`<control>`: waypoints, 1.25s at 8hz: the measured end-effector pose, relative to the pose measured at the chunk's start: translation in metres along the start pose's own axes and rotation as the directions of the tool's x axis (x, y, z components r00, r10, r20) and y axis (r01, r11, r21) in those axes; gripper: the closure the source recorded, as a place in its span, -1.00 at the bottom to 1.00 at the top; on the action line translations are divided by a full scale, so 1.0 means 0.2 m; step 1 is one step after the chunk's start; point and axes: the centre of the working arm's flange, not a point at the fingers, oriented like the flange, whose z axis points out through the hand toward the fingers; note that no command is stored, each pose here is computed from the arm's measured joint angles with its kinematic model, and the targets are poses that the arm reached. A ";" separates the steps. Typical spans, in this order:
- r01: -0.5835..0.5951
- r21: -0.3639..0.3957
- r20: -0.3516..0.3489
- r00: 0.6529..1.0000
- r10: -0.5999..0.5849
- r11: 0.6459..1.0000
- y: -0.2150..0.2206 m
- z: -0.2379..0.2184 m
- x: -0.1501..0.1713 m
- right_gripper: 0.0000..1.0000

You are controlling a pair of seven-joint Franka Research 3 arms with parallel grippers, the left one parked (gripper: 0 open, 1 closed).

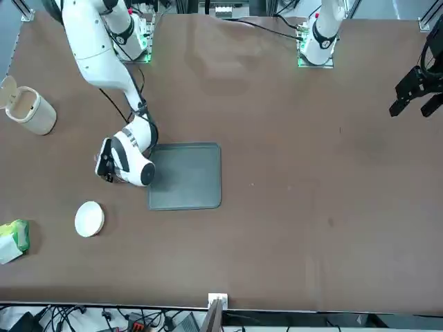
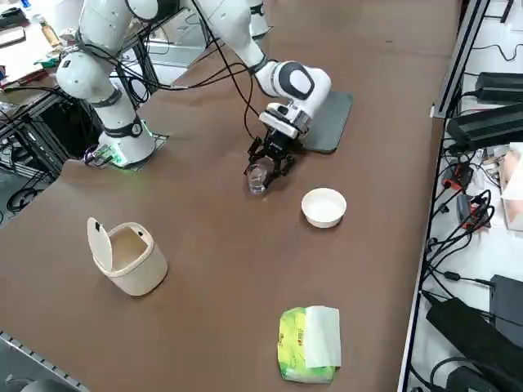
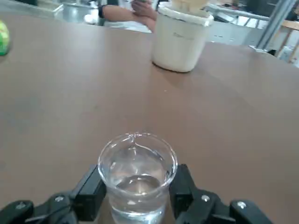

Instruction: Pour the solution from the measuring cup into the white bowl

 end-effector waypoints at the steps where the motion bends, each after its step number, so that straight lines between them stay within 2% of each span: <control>1: 0.057 0.036 0.019 0.998 -0.057 0.998 0.00 -0.12 0.07 -0.47; 3: 0.170 0.115 0.047 0.983 -0.177 0.979 0.00 -0.34 0.25 -0.47; 5: 0.245 0.208 0.007 0.968 -0.252 0.947 -0.04 -0.48 0.40 -0.47; 8: 0.313 0.319 -0.014 0.945 -0.326 0.895 -0.14 -0.51 0.44 -0.47; 10: 0.313 0.359 -0.013 0.944 -0.331 0.879 -0.20 -0.48 0.48 -0.47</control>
